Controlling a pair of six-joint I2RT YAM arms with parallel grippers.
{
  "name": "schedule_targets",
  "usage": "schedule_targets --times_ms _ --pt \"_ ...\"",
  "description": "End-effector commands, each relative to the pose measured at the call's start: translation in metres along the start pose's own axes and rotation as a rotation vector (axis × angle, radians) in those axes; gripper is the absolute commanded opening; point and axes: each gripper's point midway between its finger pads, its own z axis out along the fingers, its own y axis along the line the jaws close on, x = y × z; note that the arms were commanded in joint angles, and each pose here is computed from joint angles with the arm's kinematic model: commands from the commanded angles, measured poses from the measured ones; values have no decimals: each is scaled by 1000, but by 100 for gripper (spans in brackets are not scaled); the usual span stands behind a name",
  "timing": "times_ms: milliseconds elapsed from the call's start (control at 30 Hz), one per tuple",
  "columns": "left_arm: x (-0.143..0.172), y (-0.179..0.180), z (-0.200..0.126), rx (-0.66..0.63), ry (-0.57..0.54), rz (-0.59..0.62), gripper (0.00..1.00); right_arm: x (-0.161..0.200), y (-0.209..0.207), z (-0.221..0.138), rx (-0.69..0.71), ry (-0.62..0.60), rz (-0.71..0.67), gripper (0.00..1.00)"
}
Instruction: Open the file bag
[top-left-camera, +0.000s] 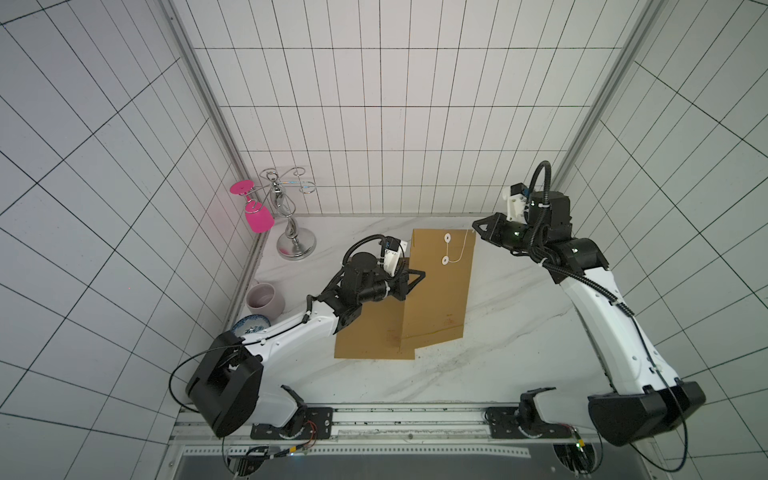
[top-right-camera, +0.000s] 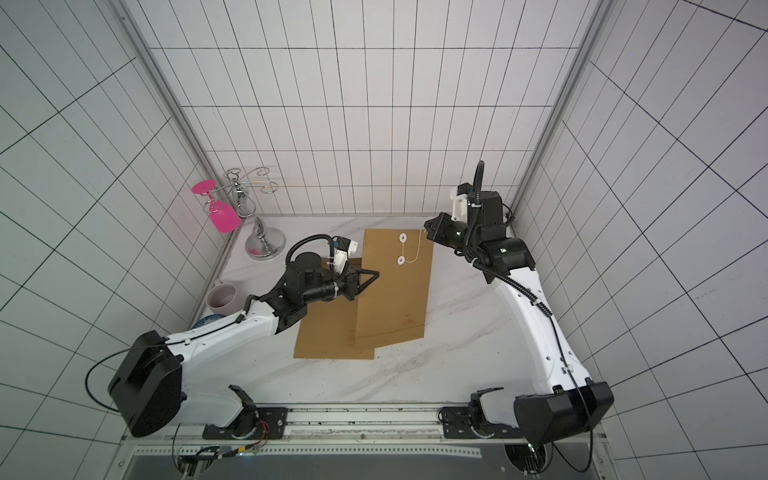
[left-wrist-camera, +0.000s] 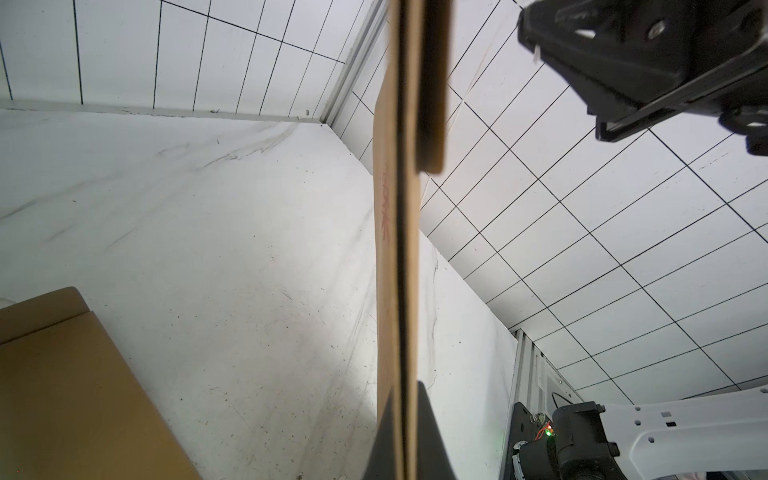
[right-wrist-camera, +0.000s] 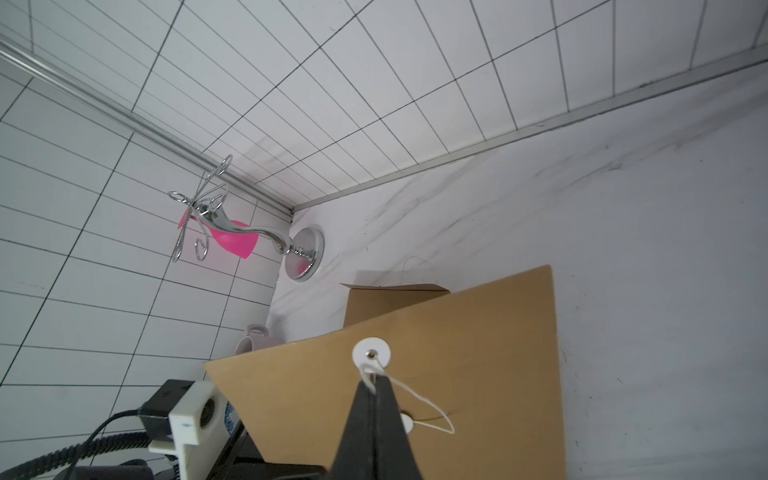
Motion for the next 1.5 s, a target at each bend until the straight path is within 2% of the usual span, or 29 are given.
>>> schedule_targets --times_ms 0,267,567,700,1067,1467 --pt "-6 -3 2 18 -24 12 0 -13 35 -1 -67 -11 -50 0" --pt "-3 -2 2 15 -19 10 0 -17 112 -1 -253 -24 -163 0" --pt "-3 2 1 -5 -26 13 0 7 162 -8 -384 5 -264 0" --pt "-5 2 0 -11 -33 15 0 25 167 -8 -405 28 -275 0" --pt "-9 7 -2 -23 -58 -1 0 110 127 -4 -389 123 -208 0" --pt "-13 8 -9 -44 -87 -1 0 220 36 13 -241 288 -53 0"
